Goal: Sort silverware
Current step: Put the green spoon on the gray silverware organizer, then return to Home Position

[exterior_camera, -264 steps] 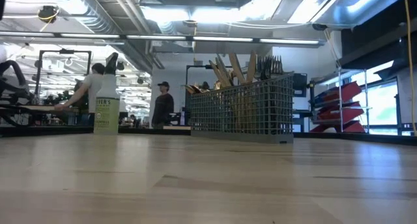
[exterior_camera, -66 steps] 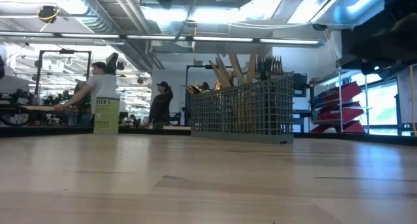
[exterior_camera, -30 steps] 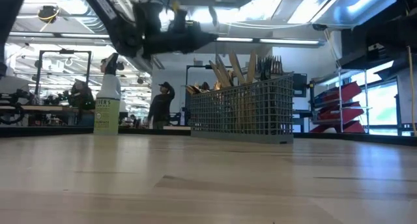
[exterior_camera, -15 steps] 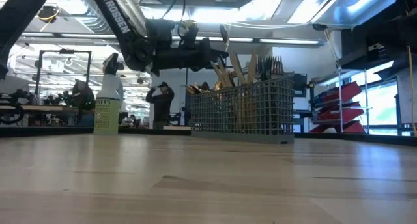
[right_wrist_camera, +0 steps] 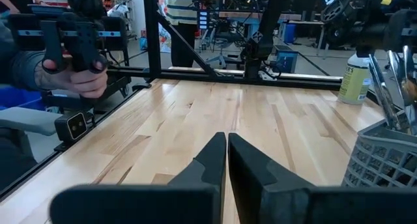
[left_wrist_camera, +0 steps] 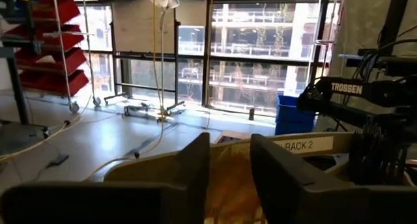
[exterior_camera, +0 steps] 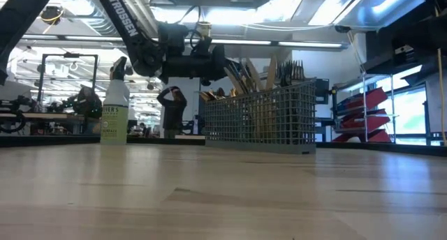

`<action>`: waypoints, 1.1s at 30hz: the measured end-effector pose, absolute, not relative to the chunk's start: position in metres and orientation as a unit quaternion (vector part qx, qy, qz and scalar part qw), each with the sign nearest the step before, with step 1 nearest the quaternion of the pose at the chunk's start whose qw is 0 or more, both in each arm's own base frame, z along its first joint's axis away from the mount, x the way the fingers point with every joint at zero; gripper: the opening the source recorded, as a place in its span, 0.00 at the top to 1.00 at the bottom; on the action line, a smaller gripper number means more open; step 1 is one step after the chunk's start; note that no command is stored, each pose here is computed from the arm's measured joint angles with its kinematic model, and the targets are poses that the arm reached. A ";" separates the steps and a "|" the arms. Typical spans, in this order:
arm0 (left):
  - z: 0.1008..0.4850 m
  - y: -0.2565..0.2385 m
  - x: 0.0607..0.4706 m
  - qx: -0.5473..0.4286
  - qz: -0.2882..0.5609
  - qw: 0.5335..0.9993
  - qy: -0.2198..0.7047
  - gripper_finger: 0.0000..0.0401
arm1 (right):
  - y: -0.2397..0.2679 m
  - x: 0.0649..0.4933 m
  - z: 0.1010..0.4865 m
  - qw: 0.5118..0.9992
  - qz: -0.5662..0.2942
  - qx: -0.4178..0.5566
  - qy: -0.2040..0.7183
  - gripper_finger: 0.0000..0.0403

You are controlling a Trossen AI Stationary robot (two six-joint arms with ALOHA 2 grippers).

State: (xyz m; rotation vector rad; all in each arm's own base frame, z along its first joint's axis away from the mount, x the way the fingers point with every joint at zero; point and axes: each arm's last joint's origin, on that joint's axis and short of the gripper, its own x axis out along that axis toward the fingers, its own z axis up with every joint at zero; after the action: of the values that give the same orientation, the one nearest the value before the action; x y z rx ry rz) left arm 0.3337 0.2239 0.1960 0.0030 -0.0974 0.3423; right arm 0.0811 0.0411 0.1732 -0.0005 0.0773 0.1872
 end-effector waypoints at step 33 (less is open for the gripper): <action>0.282 0.102 0.266 0.006 -0.059 0.992 -0.111 0.49 | 0.043 0.081 0.173 0.991 0.129 0.003 0.043 1.00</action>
State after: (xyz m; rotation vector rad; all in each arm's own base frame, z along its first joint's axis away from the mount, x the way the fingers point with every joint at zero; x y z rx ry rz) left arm 0.2659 0.1018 0.2816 0.0126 -0.2223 -0.1180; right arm 0.0806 0.0432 0.1726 0.0050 0.0854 0.2596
